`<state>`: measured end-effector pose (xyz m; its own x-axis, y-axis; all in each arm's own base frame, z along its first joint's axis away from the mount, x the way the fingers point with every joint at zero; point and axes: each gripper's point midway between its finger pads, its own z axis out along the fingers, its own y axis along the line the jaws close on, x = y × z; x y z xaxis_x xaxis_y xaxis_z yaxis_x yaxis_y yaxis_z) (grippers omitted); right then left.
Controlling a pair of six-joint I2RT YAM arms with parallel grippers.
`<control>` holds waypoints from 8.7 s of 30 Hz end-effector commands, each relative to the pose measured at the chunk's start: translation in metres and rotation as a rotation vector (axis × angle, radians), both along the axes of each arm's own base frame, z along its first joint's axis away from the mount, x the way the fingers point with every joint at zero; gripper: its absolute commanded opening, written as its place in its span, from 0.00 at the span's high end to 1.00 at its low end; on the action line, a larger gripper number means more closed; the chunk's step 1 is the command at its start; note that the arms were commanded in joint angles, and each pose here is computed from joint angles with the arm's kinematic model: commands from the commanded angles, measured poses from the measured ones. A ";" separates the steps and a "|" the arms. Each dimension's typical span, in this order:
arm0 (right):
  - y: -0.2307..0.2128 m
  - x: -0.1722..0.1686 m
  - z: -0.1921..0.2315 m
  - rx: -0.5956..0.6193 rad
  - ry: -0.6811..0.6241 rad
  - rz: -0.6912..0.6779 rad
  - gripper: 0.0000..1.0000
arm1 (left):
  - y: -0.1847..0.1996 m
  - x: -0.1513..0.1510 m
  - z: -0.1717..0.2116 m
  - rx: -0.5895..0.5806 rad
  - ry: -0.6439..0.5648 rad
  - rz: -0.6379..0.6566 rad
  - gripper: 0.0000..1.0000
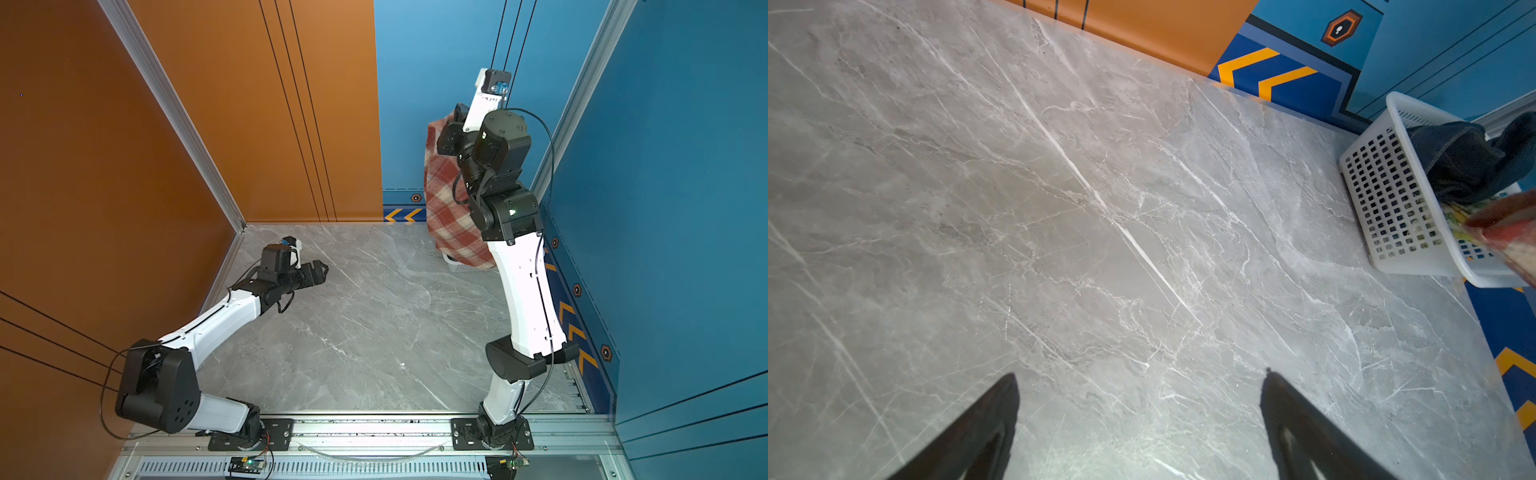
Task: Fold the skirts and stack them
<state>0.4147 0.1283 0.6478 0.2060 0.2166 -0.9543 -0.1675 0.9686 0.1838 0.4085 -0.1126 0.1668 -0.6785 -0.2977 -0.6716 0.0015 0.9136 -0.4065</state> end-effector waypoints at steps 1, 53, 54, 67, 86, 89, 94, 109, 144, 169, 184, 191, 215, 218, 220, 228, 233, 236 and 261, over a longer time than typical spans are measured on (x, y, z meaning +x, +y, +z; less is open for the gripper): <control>0.004 -0.042 0.053 0.028 -0.185 0.030 1.00 | 0.001 0.007 0.011 -0.049 -0.026 0.011 0.09; 0.127 -0.206 -0.576 -0.428 1.041 0.442 0.18 | 0.074 -0.095 -0.077 0.163 0.440 0.276 0.18; 0.125 -0.207 -0.579 -0.444 1.043 0.432 0.18 | 0.074 -0.099 -0.085 0.165 0.455 0.280 0.18; 0.125 -0.209 -0.579 -0.497 0.984 0.477 0.20 | 0.054 -0.074 -0.130 0.174 0.360 0.281 0.70; 0.167 -0.208 -0.536 -0.628 0.572 0.647 0.18 | -0.046 -0.038 0.152 0.144 -0.274 0.154 1.00; 0.178 -0.212 -0.534 -0.632 0.516 0.652 0.15 | -0.062 -0.037 0.172 0.157 -0.321 0.136 1.00; 0.198 -0.225 -0.530 -0.629 0.459 0.688 0.15 | -0.084 -0.036 0.200 0.162 -0.382 0.110 1.00; 0.229 -0.220 -0.548 -0.437 0.402 0.428 0.16 | -0.123 -0.044 0.249 0.199 -0.493 0.078 1.00; 0.115 -0.179 -0.377 -0.301 0.485 0.356 1.00 | -0.019 -0.036 0.333 0.142 -0.563 0.258 1.00; 0.066 -0.209 -0.231 -0.325 0.403 0.465 1.00 | 0.057 -0.148 0.370 0.182 -0.667 0.310 1.00; 0.070 0.031 -0.358 0.024 0.764 0.467 1.00 | 0.034 0.111 0.203 0.121 -0.219 0.252 1.00; 0.061 0.103 -0.397 -0.052 0.822 0.375 0.18 | 0.014 0.187 0.134 0.082 -0.100 0.167 0.44; 0.064 -0.090 -0.571 -0.052 1.258 0.281 0.19 | 0.040 -0.052 -0.062 0.246 0.356 0.255 0.12; 0.066 -0.091 -0.584 -0.025 1.268 0.284 0.20 | 0.045 -0.074 -0.087 0.263 0.398 0.266 0.12; 0.066 -0.089 -0.590 -0.013 1.268 0.275 0.21 | 0.048 -0.079 -0.097 0.269 0.413 0.275 0.12; 0.070 -0.077 -0.602 0.049 1.258 0.242 0.22 | 0.058 -0.083 -0.113 0.272 0.432 0.297 0.17; 0.074 -0.068 -0.608 0.079 1.250 0.229 0.26 | 0.064 -0.088 -0.127 0.245 0.455 0.319 0.21; 0.078 -0.063 -0.614 0.105 1.252 0.230 0.31 | 0.069 -0.091 -0.132 0.244 0.463 0.334 0.22; 0.064 -0.041 -0.545 0.029 1.075 0.170 1.00 | 0.083 -0.078 -0.084 0.173 0.337 0.358 1.00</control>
